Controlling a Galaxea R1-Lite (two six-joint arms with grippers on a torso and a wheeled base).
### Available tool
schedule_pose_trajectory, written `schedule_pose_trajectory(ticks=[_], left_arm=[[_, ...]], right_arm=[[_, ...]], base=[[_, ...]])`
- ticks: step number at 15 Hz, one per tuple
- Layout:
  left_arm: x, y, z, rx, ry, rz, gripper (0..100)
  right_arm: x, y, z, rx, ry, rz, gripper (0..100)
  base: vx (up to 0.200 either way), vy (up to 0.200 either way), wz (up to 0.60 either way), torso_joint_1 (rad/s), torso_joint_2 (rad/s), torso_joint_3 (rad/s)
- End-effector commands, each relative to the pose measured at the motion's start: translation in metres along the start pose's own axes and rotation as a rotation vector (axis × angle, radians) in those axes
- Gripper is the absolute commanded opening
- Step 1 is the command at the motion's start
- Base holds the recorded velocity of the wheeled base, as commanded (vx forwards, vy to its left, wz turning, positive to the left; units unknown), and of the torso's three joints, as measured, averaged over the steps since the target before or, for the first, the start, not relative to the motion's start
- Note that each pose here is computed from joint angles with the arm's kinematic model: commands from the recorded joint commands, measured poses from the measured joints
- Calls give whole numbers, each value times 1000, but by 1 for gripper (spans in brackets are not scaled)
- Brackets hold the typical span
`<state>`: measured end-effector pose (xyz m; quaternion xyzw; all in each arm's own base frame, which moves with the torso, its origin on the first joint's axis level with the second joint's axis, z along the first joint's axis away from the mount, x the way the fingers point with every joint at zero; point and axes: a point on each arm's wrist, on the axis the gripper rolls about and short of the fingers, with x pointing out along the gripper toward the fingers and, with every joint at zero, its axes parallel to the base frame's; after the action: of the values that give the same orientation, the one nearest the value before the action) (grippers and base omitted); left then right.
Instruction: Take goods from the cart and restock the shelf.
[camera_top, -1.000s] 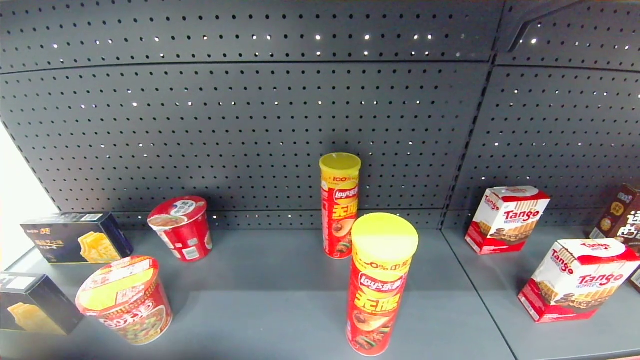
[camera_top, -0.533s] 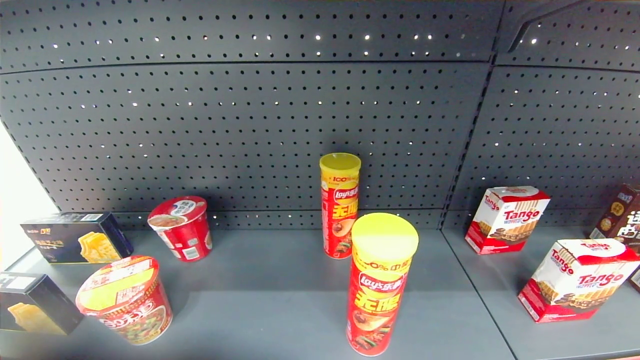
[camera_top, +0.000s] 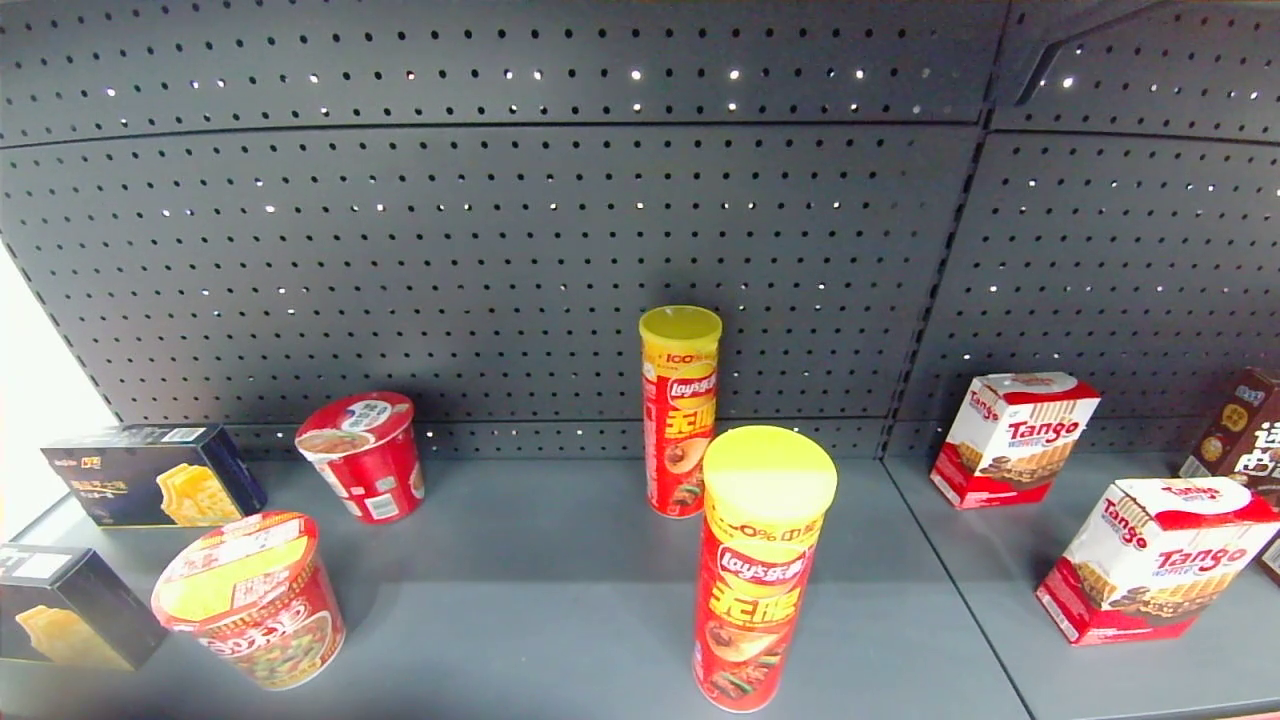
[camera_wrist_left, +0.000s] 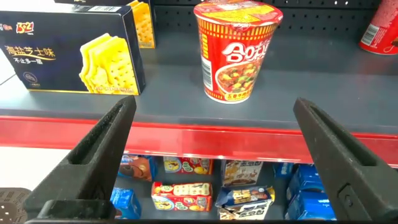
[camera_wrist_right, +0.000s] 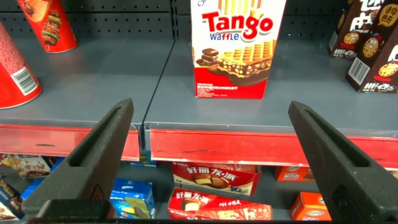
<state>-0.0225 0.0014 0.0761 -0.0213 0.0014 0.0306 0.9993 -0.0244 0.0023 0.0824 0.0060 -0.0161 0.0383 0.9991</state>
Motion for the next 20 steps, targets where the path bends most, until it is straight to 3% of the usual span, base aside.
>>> schedule_pose_trajectory(ticks=[1,3,4,6,7,10,12,14,16,17,19,20], left_arm=[[0,0,0,0,4,0,100],[0,0,0,0,4,0,100],[0,0,0,0,2,0,100],[0,0,0,0,4,0,100],[0,0,0,0,2,0,100],[0,0,0,0,4,0,100],[0,0,0,0,5,1,100],[0,0,0,0,4,0,100],[0,0,0,0,4,0,100],[0,0,0,0,4,0,100],[0,0,0,0,2,0,100],[0,0,0,0,4,0,100]], right_arm=[[0,0,0,-3,1,3,100],[-1,1,2,-18,4,39,100],[-19,5,47,-17,-143,163,100],[0,3,91,-11,29,198,100],[2,3,101,-55,3,221,100],[38,6,144,-212,13,484,100],[51,9,151,-262,32,510,100],[95,26,157,-329,56,544,100],[124,47,166,-285,130,495,100],[143,64,172,-185,192,522,100],[156,73,172,-132,259,511,100],[162,83,169,-98,341,482,100]], base=[[0,0,0,0,0,0],[0,0,0,0,0,0],[0,0,0,0,0,0],[0,0,0,0,0,0],[0,0,0,0,0,0],[0,0,0,0,0,0],[0,0,0,0,0,0],[0,0,0,0,0,0],[0,0,0,0,0,0],[0,0,0,0,0,0],[0,0,0,0,0,0],[0,0,0,0,0,0]])
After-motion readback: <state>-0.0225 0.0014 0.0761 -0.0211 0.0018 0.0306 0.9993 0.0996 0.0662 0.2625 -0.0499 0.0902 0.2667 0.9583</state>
